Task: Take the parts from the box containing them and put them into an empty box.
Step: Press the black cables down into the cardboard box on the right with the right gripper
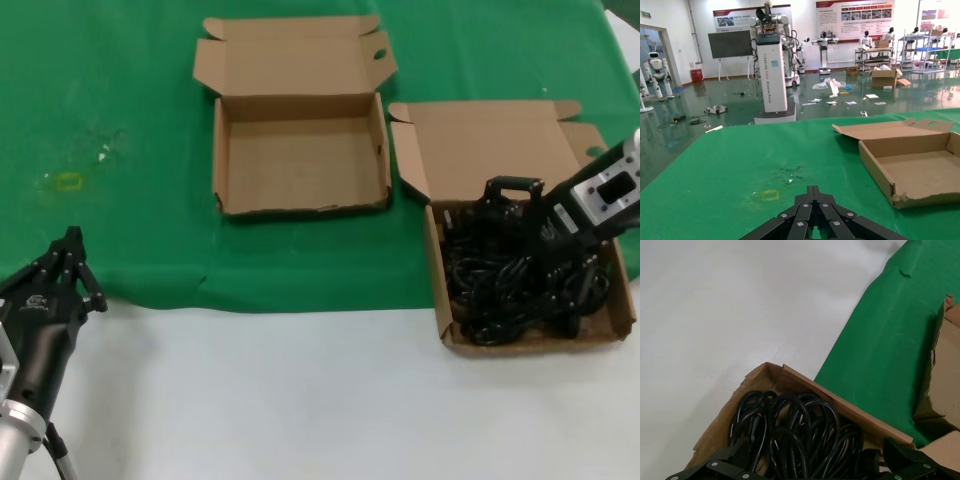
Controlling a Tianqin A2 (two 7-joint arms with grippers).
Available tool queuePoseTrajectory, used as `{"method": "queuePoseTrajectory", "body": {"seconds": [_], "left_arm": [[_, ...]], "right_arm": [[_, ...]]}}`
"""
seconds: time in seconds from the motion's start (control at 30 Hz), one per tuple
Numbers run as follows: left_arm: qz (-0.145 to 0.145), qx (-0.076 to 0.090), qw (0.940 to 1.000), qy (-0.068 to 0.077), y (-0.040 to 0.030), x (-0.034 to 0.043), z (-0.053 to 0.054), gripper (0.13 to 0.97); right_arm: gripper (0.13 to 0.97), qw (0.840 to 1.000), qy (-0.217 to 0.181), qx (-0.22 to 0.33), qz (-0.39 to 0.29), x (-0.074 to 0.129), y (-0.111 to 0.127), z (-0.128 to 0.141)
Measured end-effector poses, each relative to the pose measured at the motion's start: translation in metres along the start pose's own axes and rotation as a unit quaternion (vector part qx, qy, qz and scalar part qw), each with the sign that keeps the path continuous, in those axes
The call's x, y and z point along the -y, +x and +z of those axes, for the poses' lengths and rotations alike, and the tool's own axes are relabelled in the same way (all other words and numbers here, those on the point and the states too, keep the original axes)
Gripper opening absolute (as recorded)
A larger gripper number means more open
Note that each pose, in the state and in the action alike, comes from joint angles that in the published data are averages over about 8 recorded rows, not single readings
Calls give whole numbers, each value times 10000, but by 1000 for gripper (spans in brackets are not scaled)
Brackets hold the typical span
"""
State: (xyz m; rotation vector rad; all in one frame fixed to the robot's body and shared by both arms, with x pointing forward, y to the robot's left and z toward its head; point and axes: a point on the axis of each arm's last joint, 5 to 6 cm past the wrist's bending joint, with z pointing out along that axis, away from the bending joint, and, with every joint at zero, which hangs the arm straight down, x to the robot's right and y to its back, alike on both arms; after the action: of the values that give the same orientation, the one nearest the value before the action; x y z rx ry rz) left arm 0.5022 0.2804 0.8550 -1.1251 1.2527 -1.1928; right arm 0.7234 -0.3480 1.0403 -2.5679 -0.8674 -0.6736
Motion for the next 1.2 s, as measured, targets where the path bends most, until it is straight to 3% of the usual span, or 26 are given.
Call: {"method": "queuePoseTrajectory", "body": {"seconds": [0.3, 0.6, 0.87, 1.0, 1.2], "left_arm": [[0, 0, 10000, 0, 0, 0, 0, 144], [0, 0, 10000, 0, 0, 0, 0, 144], [0, 0, 10000, 0, 0, 0, 0, 144], [0, 0, 10000, 0, 0, 0, 0, 144], [0, 0, 10000, 0, 0, 0, 0, 144]], "right_arm": [[925, 10000, 15, 62, 5, -3, -5, 58], [813, 9998, 7, 154, 84, -10, -73, 94], [629, 9998, -79, 111, 113, -15, -38, 72], [629, 9998, -106, 104, 122, -14, -28, 69], [466, 9998, -117, 113, 142, -5, -33, 80]]}}
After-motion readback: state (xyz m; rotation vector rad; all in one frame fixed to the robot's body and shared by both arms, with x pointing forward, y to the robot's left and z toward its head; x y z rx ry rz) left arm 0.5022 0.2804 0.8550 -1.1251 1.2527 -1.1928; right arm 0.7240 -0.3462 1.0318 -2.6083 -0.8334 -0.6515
